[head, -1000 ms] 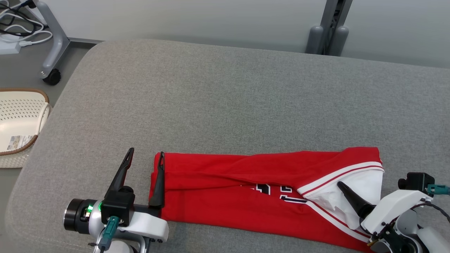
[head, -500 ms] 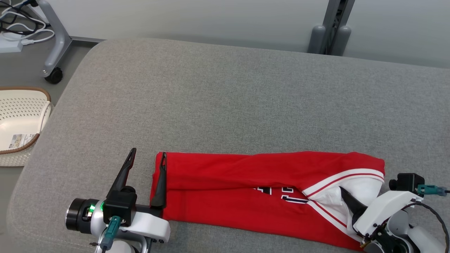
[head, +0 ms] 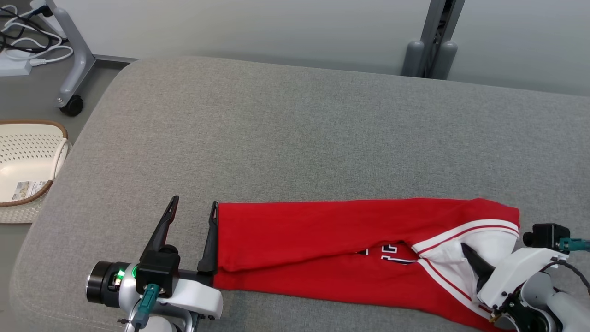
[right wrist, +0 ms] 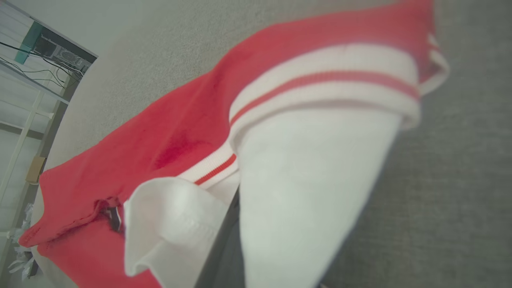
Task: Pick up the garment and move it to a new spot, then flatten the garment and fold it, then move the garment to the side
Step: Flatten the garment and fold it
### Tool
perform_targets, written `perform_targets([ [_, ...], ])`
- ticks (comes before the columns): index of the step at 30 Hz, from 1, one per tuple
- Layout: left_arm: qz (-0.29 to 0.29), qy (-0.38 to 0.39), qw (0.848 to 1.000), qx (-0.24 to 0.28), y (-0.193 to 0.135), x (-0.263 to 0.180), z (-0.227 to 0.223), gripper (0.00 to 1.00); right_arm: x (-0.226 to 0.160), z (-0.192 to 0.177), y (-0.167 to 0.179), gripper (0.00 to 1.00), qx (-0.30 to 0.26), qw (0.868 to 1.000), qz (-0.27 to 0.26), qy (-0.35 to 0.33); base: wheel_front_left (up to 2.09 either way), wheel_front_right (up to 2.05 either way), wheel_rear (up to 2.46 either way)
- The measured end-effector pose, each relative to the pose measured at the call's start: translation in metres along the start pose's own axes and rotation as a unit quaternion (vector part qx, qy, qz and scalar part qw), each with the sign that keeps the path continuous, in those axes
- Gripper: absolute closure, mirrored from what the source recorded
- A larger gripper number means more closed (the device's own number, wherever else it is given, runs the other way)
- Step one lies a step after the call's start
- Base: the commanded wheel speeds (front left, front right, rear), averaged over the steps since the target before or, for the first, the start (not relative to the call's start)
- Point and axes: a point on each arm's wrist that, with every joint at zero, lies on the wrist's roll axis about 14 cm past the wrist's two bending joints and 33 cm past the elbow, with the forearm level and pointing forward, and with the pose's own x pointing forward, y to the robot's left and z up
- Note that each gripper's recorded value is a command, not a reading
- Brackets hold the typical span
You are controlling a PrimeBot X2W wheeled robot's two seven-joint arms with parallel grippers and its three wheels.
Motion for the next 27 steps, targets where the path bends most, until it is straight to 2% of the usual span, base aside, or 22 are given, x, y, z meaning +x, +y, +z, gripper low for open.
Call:
perform_targets([
  [9, 0.0, -0.002, 1.0, 0.0, 0.0, 0.0, 0.002, 0.0, -0.007, 0.014, -0.02, 1.0, -0.074, 0.997, -0.022, 0.011, 0.0, 0.0, 0.0],
  [14, 0.001, -0.004, 1.0, -0.001, 0.0, 0.0, 0.003, 0.0, -0.018, 0.028, -0.042, 1.0, -0.107, 0.993, -0.051, 0.012, 0.0, 0.0, 0.0],
  [21, -0.001, -0.007, 1.0, -0.002, -0.001, -0.001, 0.004, 0.0, -0.04, 0.058, -0.08, 1.0, -0.16, 0.981, -0.107, 0.006, 0.0, 0.0, 0.0],
  [27, -0.004, -0.011, 1.0, -0.003, -0.003, -0.002, 0.007, 0.0, -0.05, 0.069, -0.09, 1.0, -0.187, 0.974, -0.129, 0.013, 0.0, 0.0, 0.0],
])
